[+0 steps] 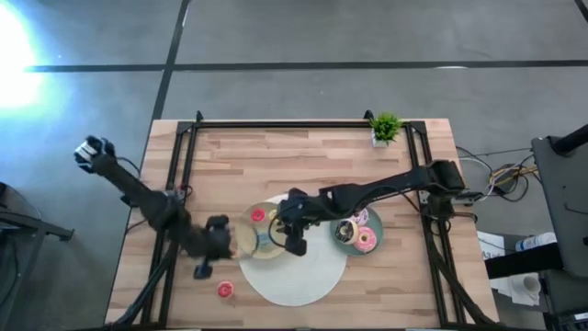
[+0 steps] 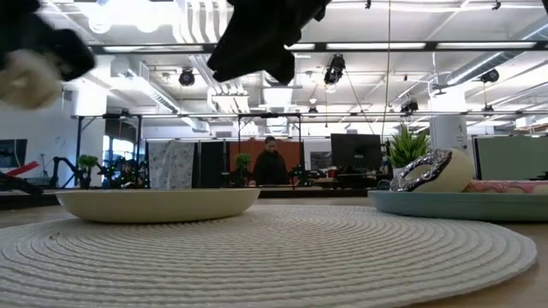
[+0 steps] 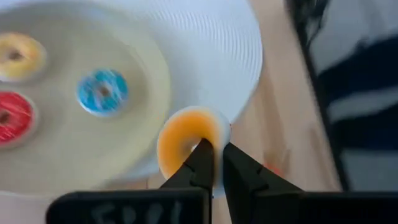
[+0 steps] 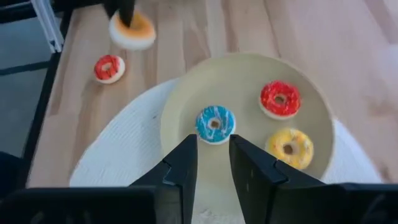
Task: Pick & Place donuts
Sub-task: Put the small white donut on the brown plate
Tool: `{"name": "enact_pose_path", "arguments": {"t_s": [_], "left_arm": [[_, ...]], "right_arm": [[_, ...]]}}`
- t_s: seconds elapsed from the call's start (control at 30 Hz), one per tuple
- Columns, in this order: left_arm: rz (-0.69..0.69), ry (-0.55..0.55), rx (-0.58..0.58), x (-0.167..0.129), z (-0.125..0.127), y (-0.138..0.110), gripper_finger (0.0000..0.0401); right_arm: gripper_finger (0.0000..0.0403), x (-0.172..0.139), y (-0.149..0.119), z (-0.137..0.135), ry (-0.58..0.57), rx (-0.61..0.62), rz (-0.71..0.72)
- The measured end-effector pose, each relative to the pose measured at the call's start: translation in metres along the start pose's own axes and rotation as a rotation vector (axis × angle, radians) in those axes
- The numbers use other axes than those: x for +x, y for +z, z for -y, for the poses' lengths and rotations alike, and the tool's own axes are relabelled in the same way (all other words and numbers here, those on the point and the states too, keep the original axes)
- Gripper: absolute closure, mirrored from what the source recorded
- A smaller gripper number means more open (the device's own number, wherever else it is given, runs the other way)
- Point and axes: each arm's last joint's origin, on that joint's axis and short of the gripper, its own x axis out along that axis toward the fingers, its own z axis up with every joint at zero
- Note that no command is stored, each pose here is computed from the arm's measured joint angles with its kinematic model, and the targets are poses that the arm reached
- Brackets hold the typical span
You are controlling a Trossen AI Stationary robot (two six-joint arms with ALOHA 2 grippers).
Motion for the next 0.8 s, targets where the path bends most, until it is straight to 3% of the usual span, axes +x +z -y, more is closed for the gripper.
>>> {"name": "enact_pose_path", "arguments": {"t_s": [0.13, 0.27, 0.4, 0.57, 0.8], "left_arm": [[0.124, -0.105, -0.173, -0.014, -0.039, 0.017, 0.04], [0.251, -0.317, -0.434, -0.017, -0.076, 0.025, 0.04], [0.355, -0.501, -0.623, -0.019, -0.096, 0.024, 0.0401], [0.443, -0.666, -0.725, -0.017, -0.105, 0.013, 0.0401], [0.446, -0.643, -0.747, -0.006, -0.11, -0.001, 0.0401]], "right_arm": [[0.03, -0.001, 0.005, 0.001, 0.078, -0.017, 0.024], [0.0264, 0.001, 0.008, 0.005, 0.092, 0.002, 0.039], [0.0226, 0.001, 0.008, 0.005, 0.074, -0.048, 0.045], [0.02, 0.001, 0.009, 0.004, 0.008, -0.041, 0.074], [0.0188, -0.001, 0.023, 0.007, 0.069, 0.011, 0.194]]}}
